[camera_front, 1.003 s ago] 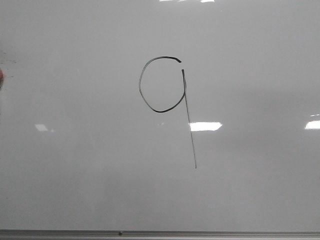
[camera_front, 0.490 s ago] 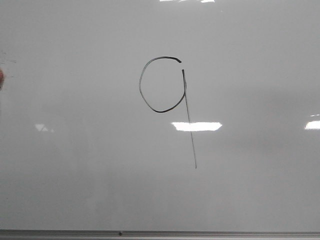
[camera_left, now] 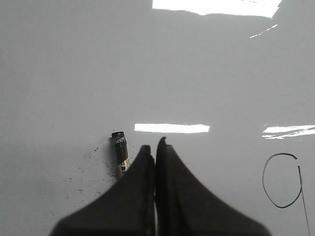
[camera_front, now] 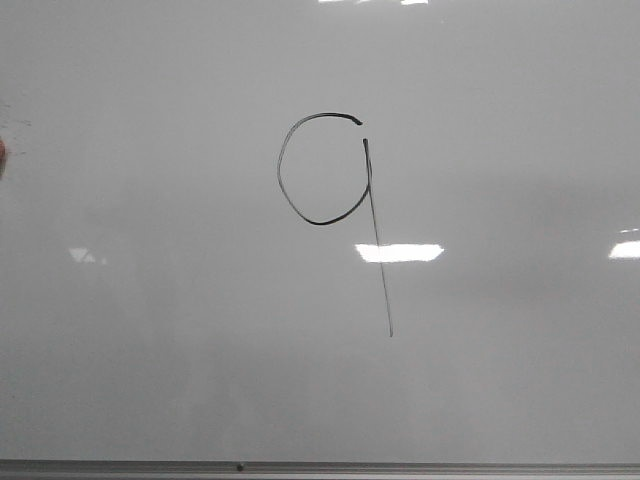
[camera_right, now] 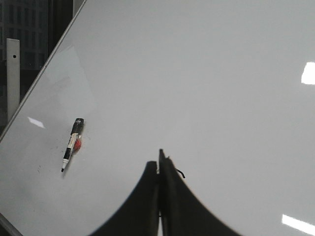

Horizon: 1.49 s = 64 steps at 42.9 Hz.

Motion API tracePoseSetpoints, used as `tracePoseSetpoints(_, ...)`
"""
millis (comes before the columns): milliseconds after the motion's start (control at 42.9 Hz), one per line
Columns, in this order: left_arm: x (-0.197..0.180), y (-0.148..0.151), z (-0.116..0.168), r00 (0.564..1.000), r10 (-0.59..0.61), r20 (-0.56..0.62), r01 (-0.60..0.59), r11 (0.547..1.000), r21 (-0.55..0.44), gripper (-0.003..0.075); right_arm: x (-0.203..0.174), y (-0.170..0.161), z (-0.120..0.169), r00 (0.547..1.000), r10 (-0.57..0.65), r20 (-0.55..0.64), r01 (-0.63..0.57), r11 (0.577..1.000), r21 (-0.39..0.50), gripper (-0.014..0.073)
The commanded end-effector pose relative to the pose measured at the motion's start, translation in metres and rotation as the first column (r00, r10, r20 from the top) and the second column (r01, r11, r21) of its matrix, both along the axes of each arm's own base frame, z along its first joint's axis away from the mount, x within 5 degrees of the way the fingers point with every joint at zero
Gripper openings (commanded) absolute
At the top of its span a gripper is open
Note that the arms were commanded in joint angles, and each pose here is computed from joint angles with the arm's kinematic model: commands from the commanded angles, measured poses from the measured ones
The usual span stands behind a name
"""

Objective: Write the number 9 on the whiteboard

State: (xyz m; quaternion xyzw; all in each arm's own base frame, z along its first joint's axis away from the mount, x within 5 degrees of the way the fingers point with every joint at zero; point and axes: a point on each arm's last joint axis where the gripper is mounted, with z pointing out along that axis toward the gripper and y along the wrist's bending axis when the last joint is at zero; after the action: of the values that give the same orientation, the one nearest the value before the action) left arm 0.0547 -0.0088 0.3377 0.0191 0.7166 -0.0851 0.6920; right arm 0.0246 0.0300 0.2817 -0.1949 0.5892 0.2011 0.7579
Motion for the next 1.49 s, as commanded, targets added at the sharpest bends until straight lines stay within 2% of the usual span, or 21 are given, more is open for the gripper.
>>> tracePoseSetpoints(0, 0.0, 0.0, 0.014, 0.996, 0.001, 0.095, -0.002, 1.0, 0.002, -0.0019, -0.004, -0.005, 0.01, 0.999, -0.029, 0.041, 0.028, 0.999, 0.046, -0.0069)
tracePoseSetpoints(210, -0.007, 0.003, -0.004, 0.991, 0.022, 0.128, -0.032, 0.997, 0.073, -0.0019, -0.005, -0.005, 0.01, 0.999, -0.029, 0.04, 0.027, 0.999, 0.046, -0.0069)
tracePoseSetpoints(513, -0.016, 0.009, -0.075, 0.977, 0.164, 0.136, -0.174, 0.982, 0.071, -0.0019, -0.005, -0.005, 0.01, 0.999, -0.029, 0.04, 0.027, 0.999, 0.046, -0.0069)
tracePoseSetpoints(653, -0.006, 0.01, -0.104, 0.98, 0.173, 0.093, -0.181, 0.98, 0.077, -0.0019, -0.005, -0.004, 0.01, 0.999, -0.025, 0.04, 0.024, 0.999, 0.044, -0.0069)
tracePoseSetpoints(793, 0.0, 0.011, -0.127, 0.977, 0.177, 0.119, -0.185, 0.981, 0.062, -0.0019, -0.005, -0.004, 0.01, 0.999, -0.023, 0.039, 0.021, 0.999, 0.043, -0.0069)
tracePoseSetpoints(1469, 0.0, 0.01, -0.128, 0.977, 0.178, 0.12, -0.184, 0.982, 0.043, -0.0019, -0.005, -0.004, 0.01, 0.999, -0.022, 0.039, 0.02, 0.999, 0.042, -0.0069)
